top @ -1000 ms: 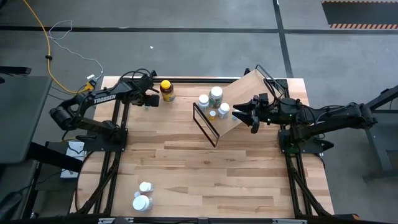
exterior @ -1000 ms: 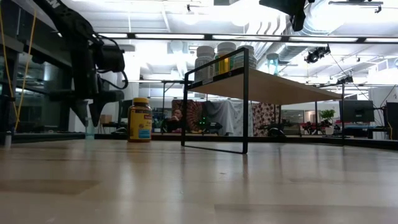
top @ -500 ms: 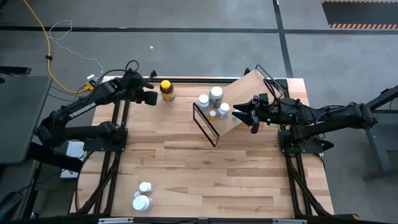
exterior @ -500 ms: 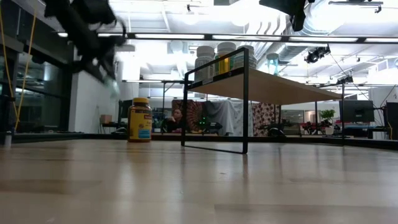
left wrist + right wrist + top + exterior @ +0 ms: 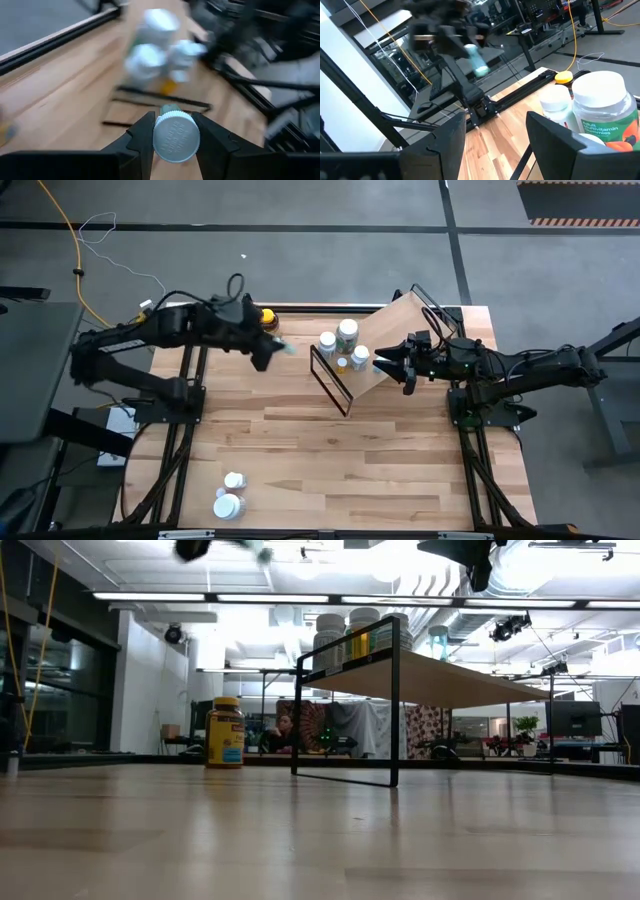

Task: Pick and place medicine bottles onto shelf by color
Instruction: Put the green pill bottle on the shelf

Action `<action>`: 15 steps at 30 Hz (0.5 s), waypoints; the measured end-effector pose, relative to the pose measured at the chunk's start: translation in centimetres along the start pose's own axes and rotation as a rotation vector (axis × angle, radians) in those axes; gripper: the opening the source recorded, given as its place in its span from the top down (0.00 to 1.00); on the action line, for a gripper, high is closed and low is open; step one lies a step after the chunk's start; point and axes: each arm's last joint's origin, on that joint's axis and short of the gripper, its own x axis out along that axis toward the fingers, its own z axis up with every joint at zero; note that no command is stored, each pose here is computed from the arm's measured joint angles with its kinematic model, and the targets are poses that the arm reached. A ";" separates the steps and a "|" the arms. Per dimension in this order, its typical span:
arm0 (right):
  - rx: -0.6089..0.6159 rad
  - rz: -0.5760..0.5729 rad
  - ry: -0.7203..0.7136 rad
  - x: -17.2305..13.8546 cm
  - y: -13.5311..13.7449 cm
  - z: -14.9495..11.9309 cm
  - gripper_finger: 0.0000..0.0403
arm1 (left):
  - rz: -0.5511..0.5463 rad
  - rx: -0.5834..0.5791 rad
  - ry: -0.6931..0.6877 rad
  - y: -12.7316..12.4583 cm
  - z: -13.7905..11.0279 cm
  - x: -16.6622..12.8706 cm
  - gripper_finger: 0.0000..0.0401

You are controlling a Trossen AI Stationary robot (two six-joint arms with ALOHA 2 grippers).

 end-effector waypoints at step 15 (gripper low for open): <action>0.008 -0.012 -0.007 0.0 0.0 0.0 0.51 | 0.066 0.490 0.229 -8.6 2.0 9.2 0.71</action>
